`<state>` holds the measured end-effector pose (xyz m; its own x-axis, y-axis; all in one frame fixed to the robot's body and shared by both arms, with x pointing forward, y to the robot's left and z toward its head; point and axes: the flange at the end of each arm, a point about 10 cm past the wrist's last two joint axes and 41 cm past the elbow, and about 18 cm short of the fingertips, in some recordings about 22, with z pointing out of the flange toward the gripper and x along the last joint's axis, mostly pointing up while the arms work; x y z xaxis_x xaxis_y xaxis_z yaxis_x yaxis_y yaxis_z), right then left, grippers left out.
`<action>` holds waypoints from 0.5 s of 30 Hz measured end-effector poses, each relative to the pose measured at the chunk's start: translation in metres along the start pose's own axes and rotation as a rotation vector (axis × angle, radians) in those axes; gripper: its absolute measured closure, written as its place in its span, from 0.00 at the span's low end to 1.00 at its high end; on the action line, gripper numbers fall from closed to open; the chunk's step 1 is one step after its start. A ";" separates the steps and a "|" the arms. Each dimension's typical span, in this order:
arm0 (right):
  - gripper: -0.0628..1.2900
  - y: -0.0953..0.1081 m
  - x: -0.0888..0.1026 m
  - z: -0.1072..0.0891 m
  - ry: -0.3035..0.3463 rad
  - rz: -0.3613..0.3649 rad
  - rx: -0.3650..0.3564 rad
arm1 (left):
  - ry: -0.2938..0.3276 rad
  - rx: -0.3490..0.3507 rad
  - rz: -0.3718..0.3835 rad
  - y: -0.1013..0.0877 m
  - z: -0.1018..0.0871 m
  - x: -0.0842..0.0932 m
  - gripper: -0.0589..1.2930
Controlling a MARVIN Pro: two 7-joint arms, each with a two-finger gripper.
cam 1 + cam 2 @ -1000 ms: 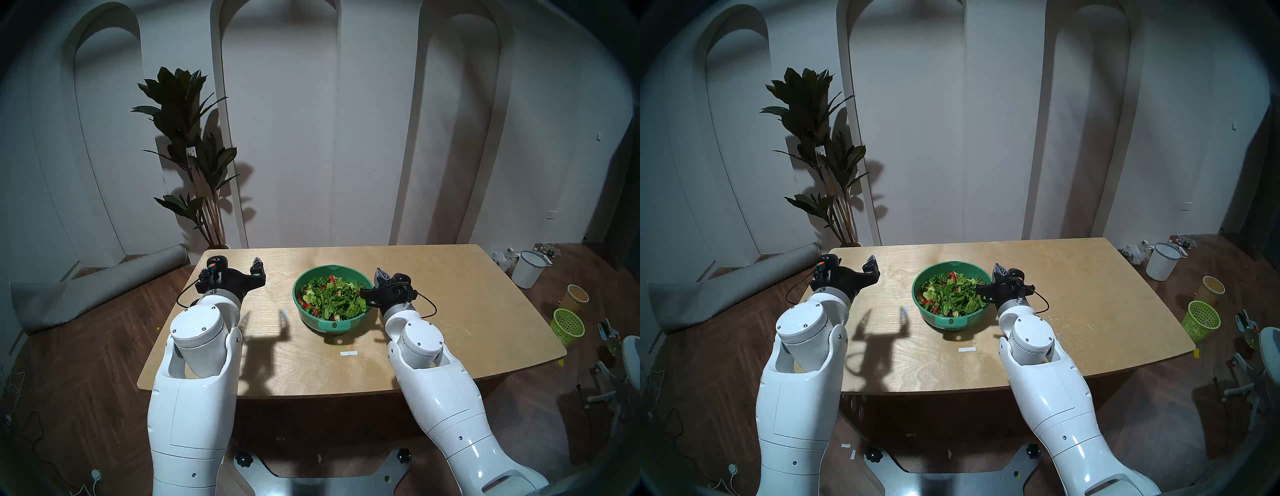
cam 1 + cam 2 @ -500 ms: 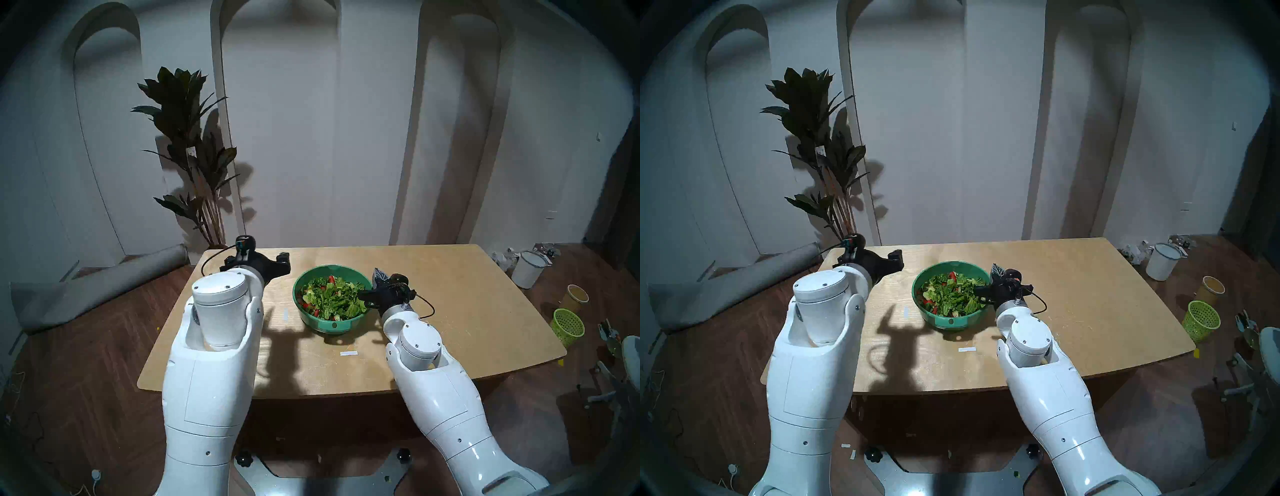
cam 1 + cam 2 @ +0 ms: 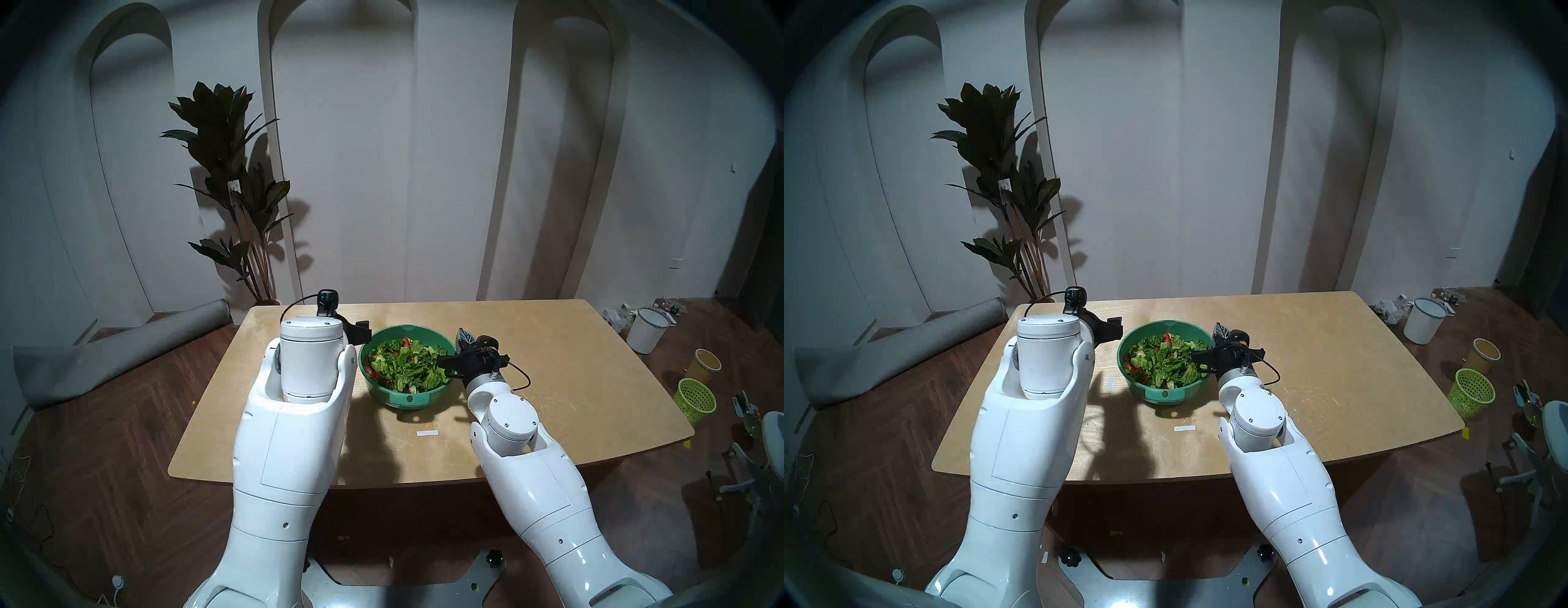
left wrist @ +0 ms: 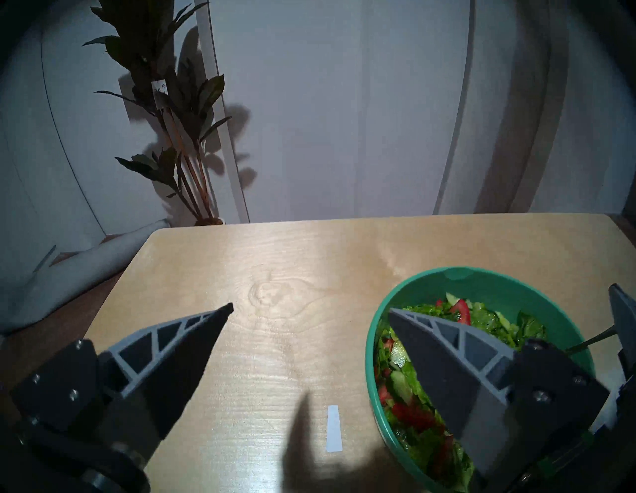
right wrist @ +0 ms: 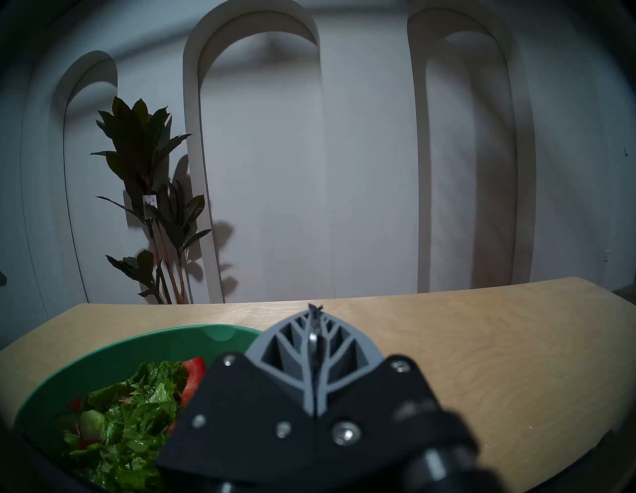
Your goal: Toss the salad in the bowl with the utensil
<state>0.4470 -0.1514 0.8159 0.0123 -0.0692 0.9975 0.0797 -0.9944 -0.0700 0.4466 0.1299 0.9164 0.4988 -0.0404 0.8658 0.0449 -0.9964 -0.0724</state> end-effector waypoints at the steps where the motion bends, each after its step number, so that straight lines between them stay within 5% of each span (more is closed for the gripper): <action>1: 0.98 0.000 0.000 0.000 0.001 -0.001 -0.001 | -0.007 0.005 0.001 0.001 0.002 -0.001 0.04; 15: 0.98 0.004 0.000 -0.002 0.014 -0.011 -0.022 | -0.186 0.103 -0.039 -0.005 0.048 -0.040 0.04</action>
<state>0.4455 -0.1555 0.8159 -0.0021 -0.0594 0.9982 0.0577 -0.9966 -0.0592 0.4683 0.1403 0.8585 0.6457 0.0221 0.7633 0.1509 -0.9836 -0.0991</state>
